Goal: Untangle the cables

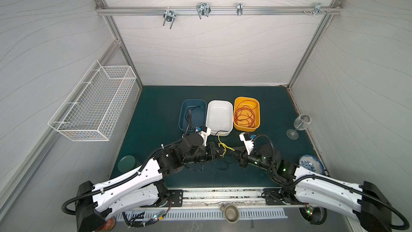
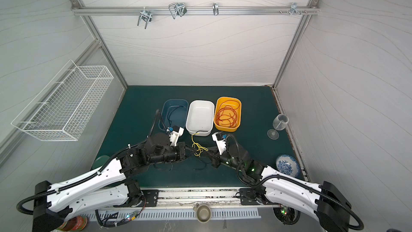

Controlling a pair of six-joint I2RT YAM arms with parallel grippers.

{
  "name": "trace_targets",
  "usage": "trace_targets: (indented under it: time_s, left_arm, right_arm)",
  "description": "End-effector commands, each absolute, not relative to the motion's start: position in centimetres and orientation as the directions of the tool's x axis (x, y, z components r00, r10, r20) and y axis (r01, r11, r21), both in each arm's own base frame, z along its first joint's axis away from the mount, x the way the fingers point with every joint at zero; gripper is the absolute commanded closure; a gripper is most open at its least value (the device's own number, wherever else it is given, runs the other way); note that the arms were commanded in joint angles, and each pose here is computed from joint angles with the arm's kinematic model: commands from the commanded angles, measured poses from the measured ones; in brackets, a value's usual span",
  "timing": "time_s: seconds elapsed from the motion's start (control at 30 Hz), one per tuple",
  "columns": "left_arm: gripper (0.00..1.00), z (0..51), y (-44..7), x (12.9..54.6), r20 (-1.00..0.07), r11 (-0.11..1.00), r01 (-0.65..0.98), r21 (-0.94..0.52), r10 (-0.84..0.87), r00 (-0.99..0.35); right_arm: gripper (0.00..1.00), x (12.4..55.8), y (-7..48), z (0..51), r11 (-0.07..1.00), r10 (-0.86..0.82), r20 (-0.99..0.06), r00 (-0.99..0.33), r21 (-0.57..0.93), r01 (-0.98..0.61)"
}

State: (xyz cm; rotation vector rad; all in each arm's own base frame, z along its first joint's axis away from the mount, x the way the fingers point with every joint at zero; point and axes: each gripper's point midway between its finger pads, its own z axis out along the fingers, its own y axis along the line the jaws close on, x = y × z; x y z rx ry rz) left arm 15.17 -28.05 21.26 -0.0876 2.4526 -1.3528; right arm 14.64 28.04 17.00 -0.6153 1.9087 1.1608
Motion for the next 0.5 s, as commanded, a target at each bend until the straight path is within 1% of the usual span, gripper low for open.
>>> trace_targets:
  time_s: [0.0, 0.1, 0.37, 0.47]
  left_arm:
    - [1.0, 23.9, -28.6, 15.7, -0.282, 0.481, 0.138, -0.866, -0.241, -0.929]
    - [1.0, 23.9, -28.6, 15.7, -0.28, 0.48, 0.135, -0.867, -0.246, -0.928]
    - [1.0, 24.8, -29.1, 16.0, -0.272, 0.452, 0.134, -0.882, -0.255, -0.928]
    - [1.0, 25.3, -29.3, 15.9, -0.267, 0.437, 0.135, -0.889, -0.256, -0.929]
  right_arm:
    - [0.77, 14.5, 28.2, 18.3, 0.429, 0.041, -0.845, -0.533, 0.496, -0.755]
    - [0.67, 14.3, 28.5, 18.5, 0.414, 0.045, -0.847, -0.529, 0.498, -0.762]
    - [0.6, 13.6, 29.9, 18.3, 0.379, 0.037, -0.86, -0.508, 0.483, -0.79]
    - [0.6, 14.0, 30.2, 17.8, 0.4, 0.033, -0.867, -0.498, 0.468, -0.788]
